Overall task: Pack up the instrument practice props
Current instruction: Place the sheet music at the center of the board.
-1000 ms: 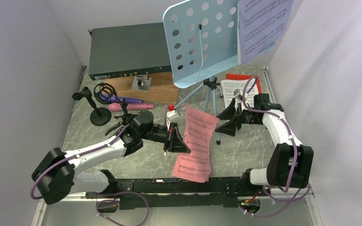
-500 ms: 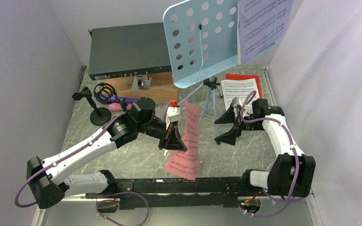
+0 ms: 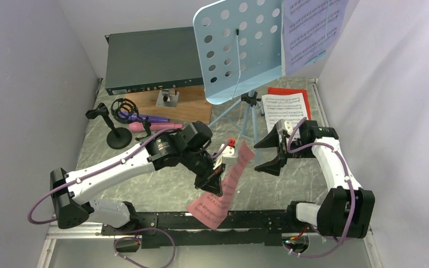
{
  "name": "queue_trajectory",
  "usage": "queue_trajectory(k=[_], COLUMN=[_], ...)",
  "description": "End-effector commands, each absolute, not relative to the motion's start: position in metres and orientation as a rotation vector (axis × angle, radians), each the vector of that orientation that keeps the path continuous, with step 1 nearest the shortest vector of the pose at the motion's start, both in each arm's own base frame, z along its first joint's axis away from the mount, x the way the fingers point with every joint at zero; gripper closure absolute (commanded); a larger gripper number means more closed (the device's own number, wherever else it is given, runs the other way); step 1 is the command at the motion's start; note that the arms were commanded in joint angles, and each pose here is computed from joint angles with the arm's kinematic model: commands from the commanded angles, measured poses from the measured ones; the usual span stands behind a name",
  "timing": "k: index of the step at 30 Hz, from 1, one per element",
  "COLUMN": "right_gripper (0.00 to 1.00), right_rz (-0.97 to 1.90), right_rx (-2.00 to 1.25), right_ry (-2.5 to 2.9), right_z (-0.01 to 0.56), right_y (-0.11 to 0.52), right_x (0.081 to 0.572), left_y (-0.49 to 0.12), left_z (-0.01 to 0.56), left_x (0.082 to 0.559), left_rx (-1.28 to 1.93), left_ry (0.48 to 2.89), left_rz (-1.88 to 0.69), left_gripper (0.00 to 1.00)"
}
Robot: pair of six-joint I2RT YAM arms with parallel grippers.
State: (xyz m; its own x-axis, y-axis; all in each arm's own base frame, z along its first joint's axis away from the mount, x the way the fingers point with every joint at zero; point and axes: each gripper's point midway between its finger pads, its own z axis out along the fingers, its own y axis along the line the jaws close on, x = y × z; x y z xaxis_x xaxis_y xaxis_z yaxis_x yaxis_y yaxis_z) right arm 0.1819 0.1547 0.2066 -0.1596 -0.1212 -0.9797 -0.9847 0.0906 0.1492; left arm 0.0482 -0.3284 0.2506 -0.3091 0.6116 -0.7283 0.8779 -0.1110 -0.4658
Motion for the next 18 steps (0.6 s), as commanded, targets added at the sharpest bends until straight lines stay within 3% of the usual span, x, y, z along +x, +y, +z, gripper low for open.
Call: queue_trajectory(k=[1, 6, 10, 13, 18], right_gripper=[0.00, 0.02, 0.12, 0.30, 0.75], right_rz=[1.145, 1.162, 1.180, 1.181, 1.182], right_rx=[-1.206, -1.207, -1.222, -1.231, -1.225], right_ry=[1.397, 1.394, 1.388, 1.386, 1.391], right_z=[0.213, 0.211, 0.211, 0.213, 0.217], right_y=[0.155, 0.158, 0.162, 0.163, 0.163], right_x=[0.183, 0.180, 0.174, 0.173, 0.174], left_y=[-0.323, -0.324, -0.324, -0.324, -0.323], left_z=[0.255, 0.254, 0.249, 0.245, 0.236], left_x=[0.044, 0.047, 0.053, 0.057, 0.066], left_rx=[1.726, 1.729, 1.723, 1.712, 1.683], left_ry=[1.862, 1.854, 1.870, 1.874, 1.892], left_rz=[-1.312, -1.295, -1.244, -1.210, -1.143], left_gripper=[1.00, 1.00, 1.00, 1.00, 1.00])
